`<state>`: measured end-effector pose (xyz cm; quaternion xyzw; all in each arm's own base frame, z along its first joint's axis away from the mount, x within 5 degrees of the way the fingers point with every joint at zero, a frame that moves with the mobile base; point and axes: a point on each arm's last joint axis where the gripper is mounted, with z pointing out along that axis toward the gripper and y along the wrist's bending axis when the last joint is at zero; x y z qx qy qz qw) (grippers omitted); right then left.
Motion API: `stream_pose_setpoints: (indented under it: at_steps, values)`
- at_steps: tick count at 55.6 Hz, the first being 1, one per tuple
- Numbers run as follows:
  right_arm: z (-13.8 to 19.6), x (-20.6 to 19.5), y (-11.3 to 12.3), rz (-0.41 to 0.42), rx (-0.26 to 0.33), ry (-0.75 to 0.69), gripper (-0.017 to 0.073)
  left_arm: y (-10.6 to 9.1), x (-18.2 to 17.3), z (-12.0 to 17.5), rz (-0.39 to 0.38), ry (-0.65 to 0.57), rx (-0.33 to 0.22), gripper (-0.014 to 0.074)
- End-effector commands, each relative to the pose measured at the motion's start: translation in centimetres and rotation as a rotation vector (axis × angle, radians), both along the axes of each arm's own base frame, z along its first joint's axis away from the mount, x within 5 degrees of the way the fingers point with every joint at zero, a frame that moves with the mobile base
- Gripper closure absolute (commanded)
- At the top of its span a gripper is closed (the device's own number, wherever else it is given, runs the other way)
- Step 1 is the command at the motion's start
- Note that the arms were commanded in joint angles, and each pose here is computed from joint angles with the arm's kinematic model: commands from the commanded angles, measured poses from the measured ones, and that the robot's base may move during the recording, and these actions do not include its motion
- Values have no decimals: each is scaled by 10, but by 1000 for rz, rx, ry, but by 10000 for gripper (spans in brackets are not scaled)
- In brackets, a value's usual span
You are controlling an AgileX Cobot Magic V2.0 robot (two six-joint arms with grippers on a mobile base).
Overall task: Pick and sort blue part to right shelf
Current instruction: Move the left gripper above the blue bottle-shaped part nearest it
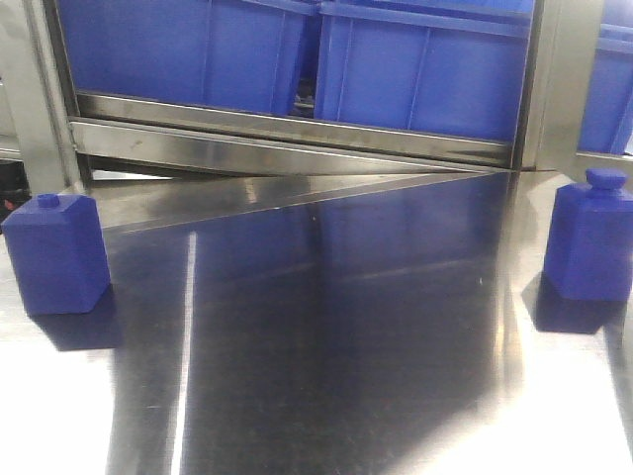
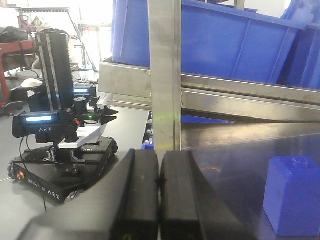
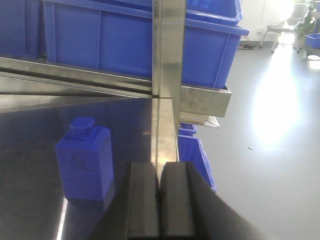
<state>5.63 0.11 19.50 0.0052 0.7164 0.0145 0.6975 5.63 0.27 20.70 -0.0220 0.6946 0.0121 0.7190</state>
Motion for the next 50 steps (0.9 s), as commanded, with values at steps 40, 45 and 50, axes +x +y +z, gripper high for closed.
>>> stream_pose_setpoints:
  at_steps: [40, 45, 50]
  values:
    - [12, -1, -1, -14, 2, -115, 501, 0, -2, 5, 2, -149, -4, 470]
    - [12, -1, -1, -14, 2, -115, 501, 0, -5, 17, 3, -289, 3, 470]
    - [12, -1, -1, -14, 2, -115, 501, 0, -10, 33, 3, -398, 8, 470]
